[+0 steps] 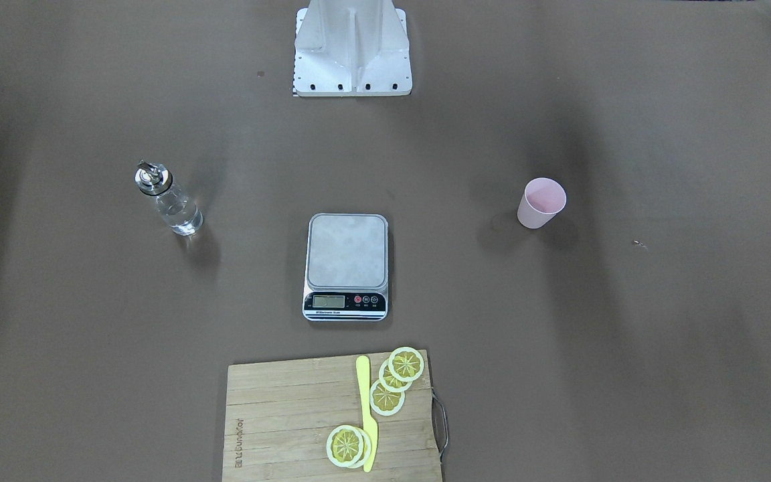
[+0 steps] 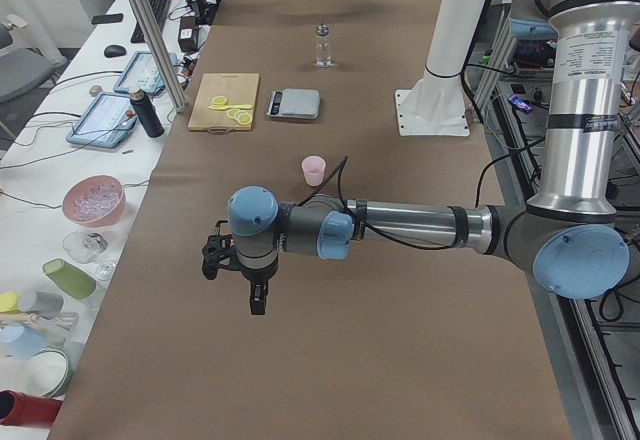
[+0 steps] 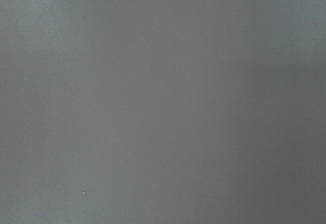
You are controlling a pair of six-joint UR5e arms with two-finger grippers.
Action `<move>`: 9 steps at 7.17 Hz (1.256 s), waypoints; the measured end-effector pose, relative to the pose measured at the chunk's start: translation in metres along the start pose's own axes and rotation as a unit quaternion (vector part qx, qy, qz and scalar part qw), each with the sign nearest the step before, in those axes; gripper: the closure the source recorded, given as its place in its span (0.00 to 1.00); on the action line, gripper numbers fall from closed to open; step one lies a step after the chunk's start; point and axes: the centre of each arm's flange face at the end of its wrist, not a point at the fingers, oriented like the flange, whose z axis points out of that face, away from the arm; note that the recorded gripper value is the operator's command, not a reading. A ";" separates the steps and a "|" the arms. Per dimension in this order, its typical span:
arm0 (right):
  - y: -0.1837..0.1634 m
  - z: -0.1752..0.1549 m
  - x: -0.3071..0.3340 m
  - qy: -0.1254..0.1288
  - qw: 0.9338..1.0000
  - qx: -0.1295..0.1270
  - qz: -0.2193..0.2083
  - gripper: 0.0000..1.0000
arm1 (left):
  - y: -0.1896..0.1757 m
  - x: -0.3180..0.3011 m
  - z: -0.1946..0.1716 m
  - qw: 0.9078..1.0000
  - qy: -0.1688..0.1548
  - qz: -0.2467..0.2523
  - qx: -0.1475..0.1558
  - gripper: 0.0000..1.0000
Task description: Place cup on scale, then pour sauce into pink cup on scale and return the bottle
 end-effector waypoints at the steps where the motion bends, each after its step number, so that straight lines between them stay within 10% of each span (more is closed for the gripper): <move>1: 0.000 0.000 0.000 0.000 1.000 0.000 0.000 0.00 | 0.000 -0.001 0.001 1.000 0.000 0.001 0.000 0.01; 9: -0.006 -0.006 -0.009 -0.013 1.000 0.004 -0.005 0.00 | -0.018 0.067 -0.017 1.000 0.009 -0.020 0.017 0.02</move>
